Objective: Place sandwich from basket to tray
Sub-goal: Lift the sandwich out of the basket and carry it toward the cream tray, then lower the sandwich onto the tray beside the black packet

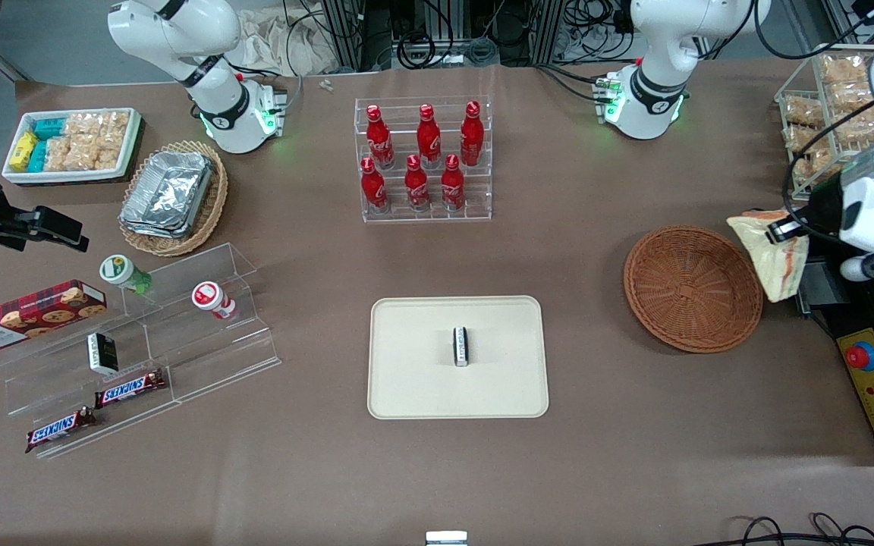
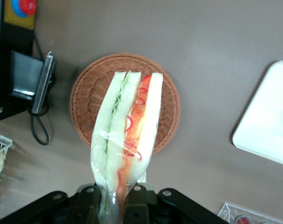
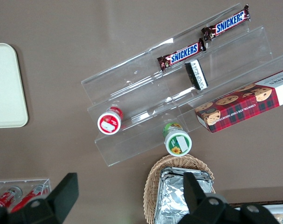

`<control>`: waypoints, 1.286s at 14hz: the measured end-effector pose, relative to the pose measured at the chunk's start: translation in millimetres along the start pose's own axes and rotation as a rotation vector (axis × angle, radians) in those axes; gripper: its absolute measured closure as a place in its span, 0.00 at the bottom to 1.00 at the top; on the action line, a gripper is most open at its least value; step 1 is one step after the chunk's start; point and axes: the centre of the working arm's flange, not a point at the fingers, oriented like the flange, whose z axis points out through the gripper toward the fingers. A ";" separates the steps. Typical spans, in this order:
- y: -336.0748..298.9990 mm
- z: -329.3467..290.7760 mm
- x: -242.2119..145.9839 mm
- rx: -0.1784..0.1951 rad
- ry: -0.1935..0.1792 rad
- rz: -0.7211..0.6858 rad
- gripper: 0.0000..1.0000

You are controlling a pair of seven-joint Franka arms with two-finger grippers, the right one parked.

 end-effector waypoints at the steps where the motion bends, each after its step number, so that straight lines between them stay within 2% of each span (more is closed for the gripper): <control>1: 24.1 0.7 -4.8 0.014 0.005 0.045 0.81; 5: 108.2 48.4 -19.9 0.057 -0.055 0.149 0.81; 9: 209.8 127.2 -39.4 0.058 -0.070 0.140 0.81; 11: 259.7 165.8 -59.2 0.081 -0.029 0.159 0.81; 12: 279.8 182.4 -67.2 0.077 -0.007 0.167 0.81; 16: 316.5 247.8 -58.7 0.001 0.046 0.188 0.81; 18: 320.4 274.2 -48.3 -0.020 0.063 0.215 0.81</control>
